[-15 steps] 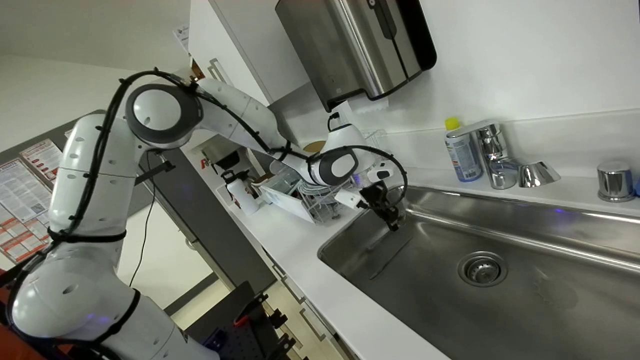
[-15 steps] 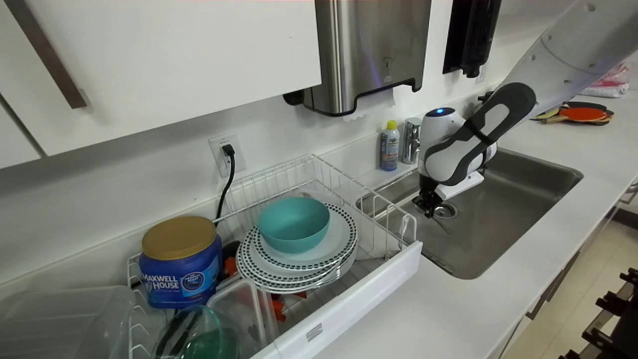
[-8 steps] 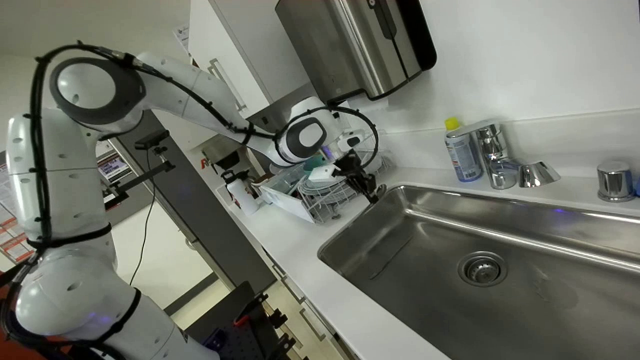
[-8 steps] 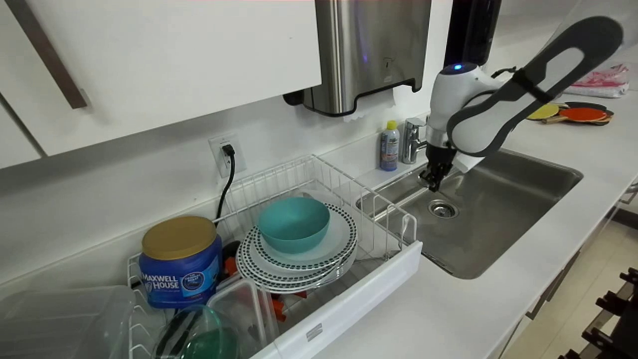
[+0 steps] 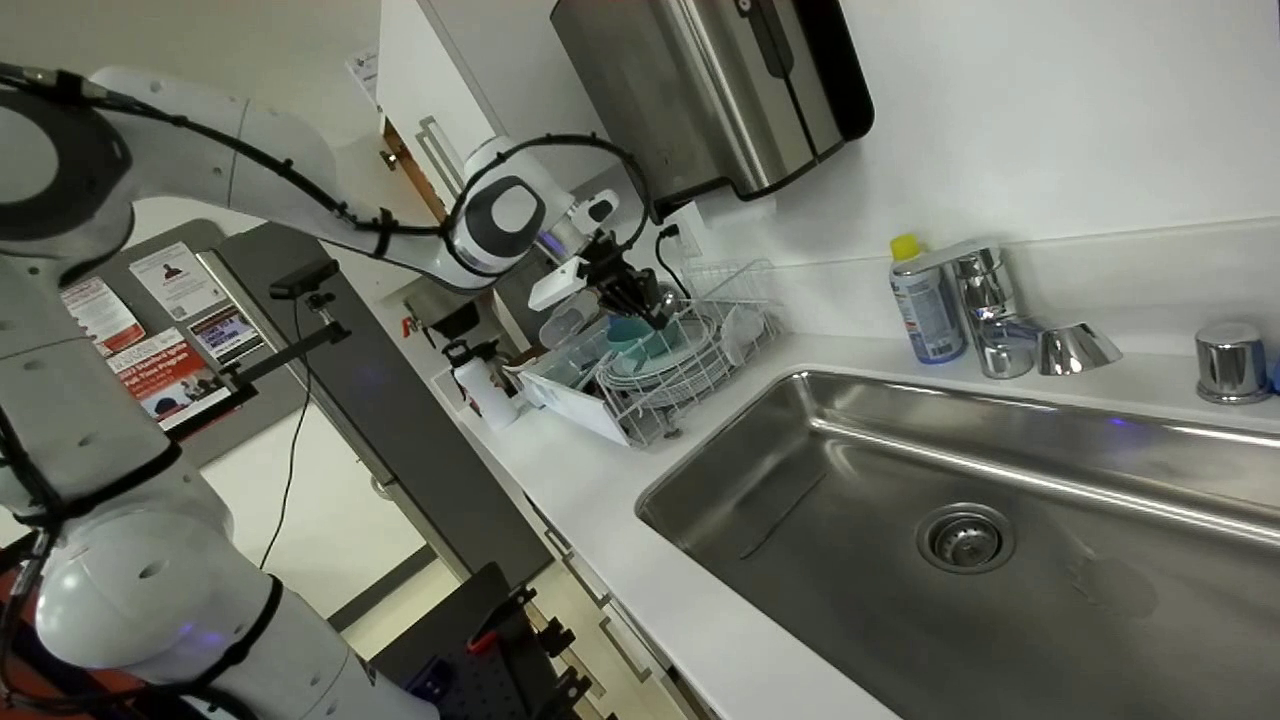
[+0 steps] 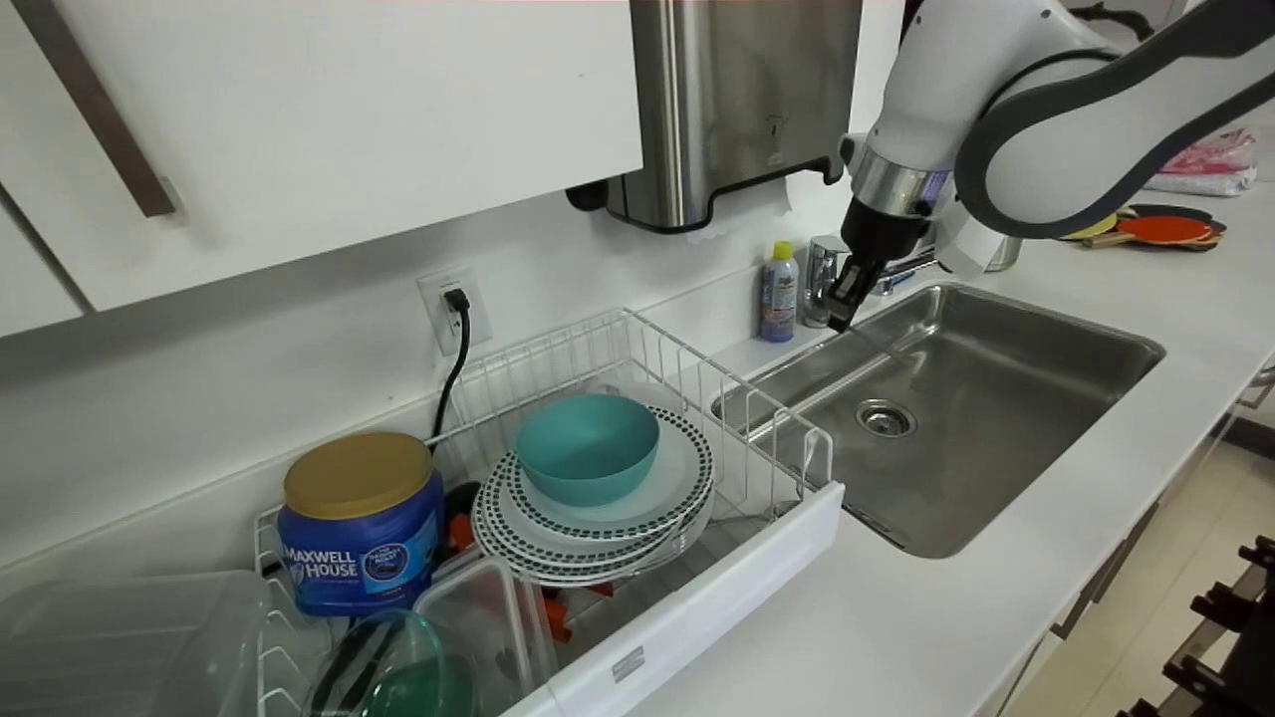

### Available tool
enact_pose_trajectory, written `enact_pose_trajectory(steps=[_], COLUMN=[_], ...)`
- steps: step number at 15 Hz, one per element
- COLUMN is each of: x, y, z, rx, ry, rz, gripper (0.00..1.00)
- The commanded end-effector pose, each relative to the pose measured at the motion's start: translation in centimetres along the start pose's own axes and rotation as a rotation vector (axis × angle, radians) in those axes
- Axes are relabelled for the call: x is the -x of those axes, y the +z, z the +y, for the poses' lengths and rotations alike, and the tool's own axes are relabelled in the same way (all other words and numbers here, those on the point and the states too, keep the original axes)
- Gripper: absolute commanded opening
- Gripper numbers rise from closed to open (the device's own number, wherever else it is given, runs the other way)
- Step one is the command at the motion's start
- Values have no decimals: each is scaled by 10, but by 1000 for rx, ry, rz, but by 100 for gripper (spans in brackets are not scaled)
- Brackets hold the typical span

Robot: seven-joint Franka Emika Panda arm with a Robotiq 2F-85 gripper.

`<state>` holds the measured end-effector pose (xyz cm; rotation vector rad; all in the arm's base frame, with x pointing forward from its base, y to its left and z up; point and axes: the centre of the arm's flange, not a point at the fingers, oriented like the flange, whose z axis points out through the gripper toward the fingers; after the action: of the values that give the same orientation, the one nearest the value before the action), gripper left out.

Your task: Move the spoon from the sink to the blue bowl in the dish drainer

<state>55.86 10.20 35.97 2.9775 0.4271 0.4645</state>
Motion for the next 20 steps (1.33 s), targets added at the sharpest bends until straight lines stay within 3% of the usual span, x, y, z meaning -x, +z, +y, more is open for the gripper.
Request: enact_pose_trajectory(steps=[1, 3, 4, 9, 10, 12, 16, 20], x=[0, -4, -8, -7, -7, -22, -60, -88], y=[-43, -42, -37, -37, -37, -44, -71, -70], z=[-40, -63, -55, -68, -67, -81, -124, -153], rx=[-51, -66, -51, -60, -59, -87, -227, -346], ry=[-117, -169, -126, -154, -153, -179, -271, -287], rz=[48, 41, 60, 57, 57, 96, 265, 382], gripper=[2, 2, 8, 8, 2, 2, 2, 2])
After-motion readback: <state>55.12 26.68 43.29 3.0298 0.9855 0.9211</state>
